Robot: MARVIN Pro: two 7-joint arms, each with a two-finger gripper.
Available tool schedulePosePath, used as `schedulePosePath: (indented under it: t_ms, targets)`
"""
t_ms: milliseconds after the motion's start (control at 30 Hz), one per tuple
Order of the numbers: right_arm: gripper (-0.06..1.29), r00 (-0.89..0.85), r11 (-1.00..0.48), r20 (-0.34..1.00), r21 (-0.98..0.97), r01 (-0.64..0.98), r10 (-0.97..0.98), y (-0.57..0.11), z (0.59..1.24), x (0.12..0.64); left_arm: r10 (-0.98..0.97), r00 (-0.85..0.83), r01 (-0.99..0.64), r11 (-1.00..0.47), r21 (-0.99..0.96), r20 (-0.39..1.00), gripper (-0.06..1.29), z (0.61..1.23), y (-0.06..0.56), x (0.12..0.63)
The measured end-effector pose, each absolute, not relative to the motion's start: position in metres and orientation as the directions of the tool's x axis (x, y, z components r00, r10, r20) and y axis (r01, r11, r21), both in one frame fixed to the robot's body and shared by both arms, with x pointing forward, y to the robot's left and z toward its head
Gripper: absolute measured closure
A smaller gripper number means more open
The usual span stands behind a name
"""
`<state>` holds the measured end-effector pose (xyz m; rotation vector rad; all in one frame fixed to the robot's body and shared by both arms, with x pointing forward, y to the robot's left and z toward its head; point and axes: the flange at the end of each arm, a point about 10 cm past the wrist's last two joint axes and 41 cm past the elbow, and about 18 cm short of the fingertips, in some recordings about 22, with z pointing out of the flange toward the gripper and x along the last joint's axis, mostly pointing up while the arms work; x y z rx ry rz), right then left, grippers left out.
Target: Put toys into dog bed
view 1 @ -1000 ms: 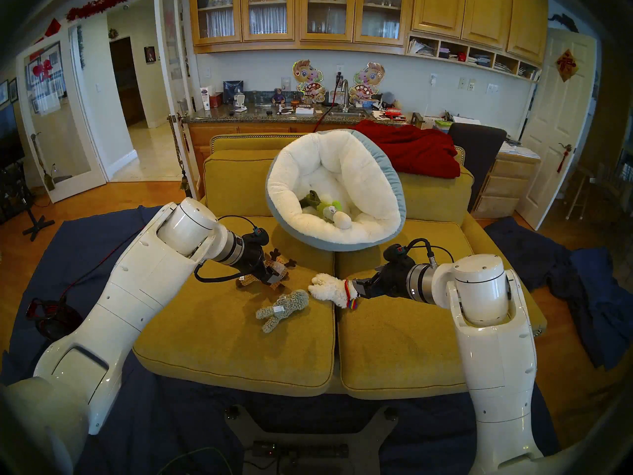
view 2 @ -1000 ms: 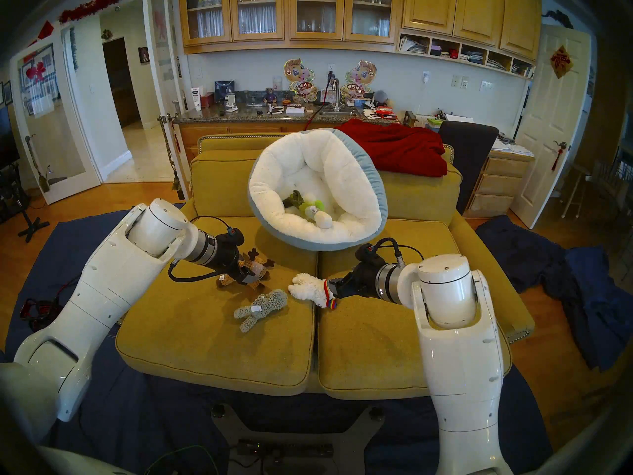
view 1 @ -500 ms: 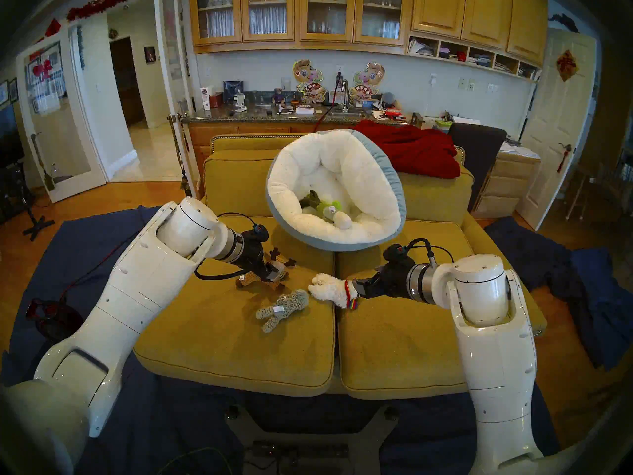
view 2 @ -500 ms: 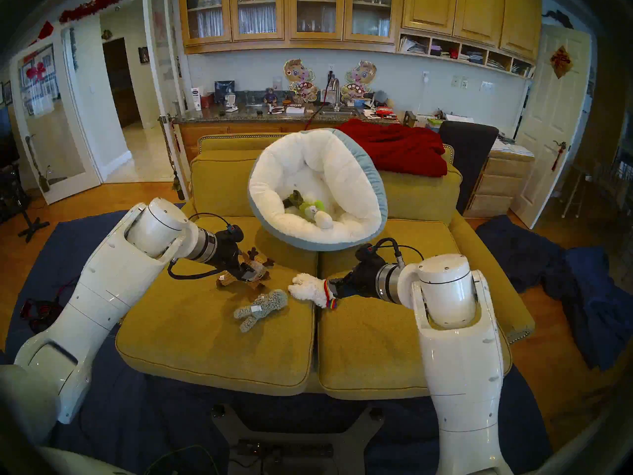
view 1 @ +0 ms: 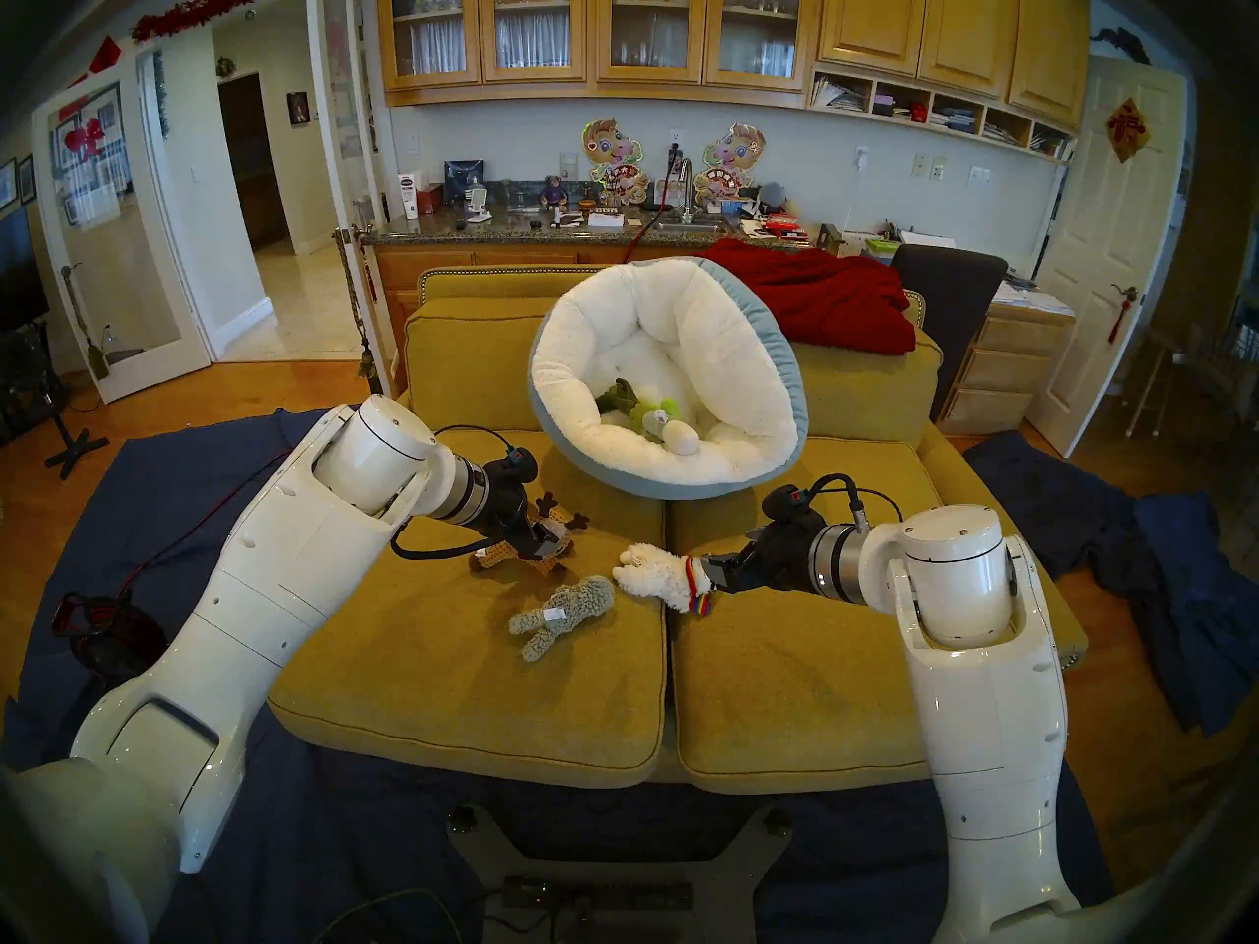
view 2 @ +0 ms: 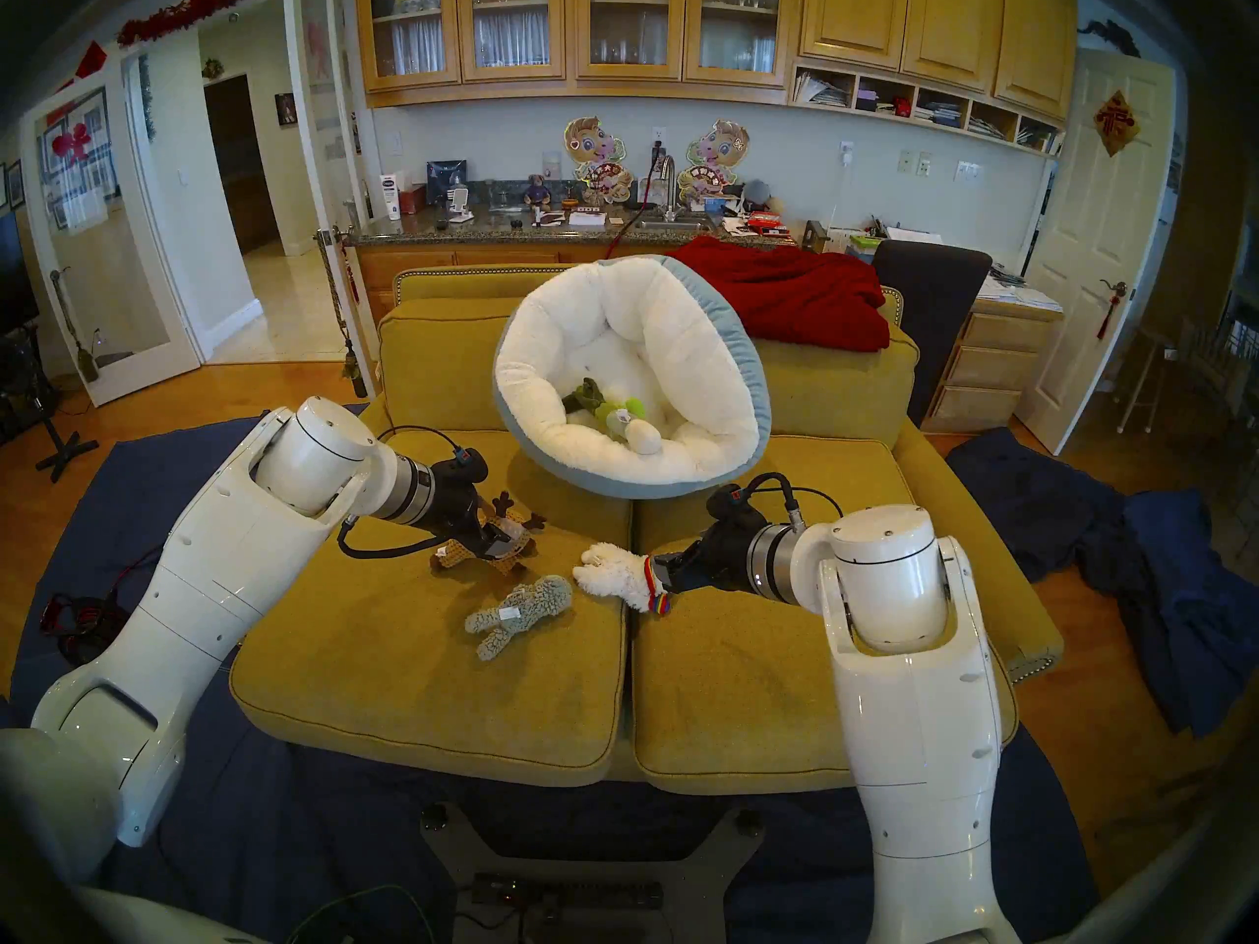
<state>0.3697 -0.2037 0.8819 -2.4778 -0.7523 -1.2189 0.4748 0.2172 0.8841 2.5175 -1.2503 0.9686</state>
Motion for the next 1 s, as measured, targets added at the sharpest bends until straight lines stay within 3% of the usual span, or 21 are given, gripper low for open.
schedulePosePath:
  t_ms: [567,667,700,800,833,900,1000]
  targets:
    - [0.04,0.51,-0.826,0.795,-0.02,0.563,0.328,-0.2038,0.8819,0.3697,-0.654,0.448,-0.738,-0.655,-0.162,0.61,0.0,0.8862,0.2165,0.4716]
    - [0.04,0.512,-0.827,0.794,-0.021,0.562,0.328,-0.204,0.8817,0.3699,-0.655,0.445,-0.738,-0.655,-0.164,0.61,0.17,0.8858,0.2166,0.4713]
    - [0.04,0.515,-0.828,0.792,-0.022,0.56,0.327,-0.2043,0.8814,0.3701,-0.656,0.444,-0.738,-0.654,-0.166,0.611,0.5,0.8856,0.2166,0.4713]
    - [0.04,0.522,-0.832,0.789,-0.024,0.554,0.325,-0.205,0.8809,0.3704,-0.656,0.442,-0.738,-0.654,-0.168,0.612,0.78,0.8856,0.2166,0.4711]
    - [0.04,0.528,-0.836,0.785,-0.024,0.548,0.324,-0.2056,0.8804,0.371,-0.657,0.441,-0.738,-0.653,-0.17,0.612,1.04,0.8855,0.2166,0.4711]
    - [0.04,0.532,-0.839,0.782,-0.023,0.544,0.323,-0.2058,0.8802,0.3716,-0.657,0.44,-0.737,-0.653,-0.171,0.612,1.21,0.8855,0.2166,0.4709]
    - [0.04,0.542,-0.843,0.776,-0.023,0.537,0.324,-0.2048,0.8791,0.3735,-0.658,0.439,-0.736,-0.654,-0.174,0.612,1.25,0.8855,0.2165,0.4706]
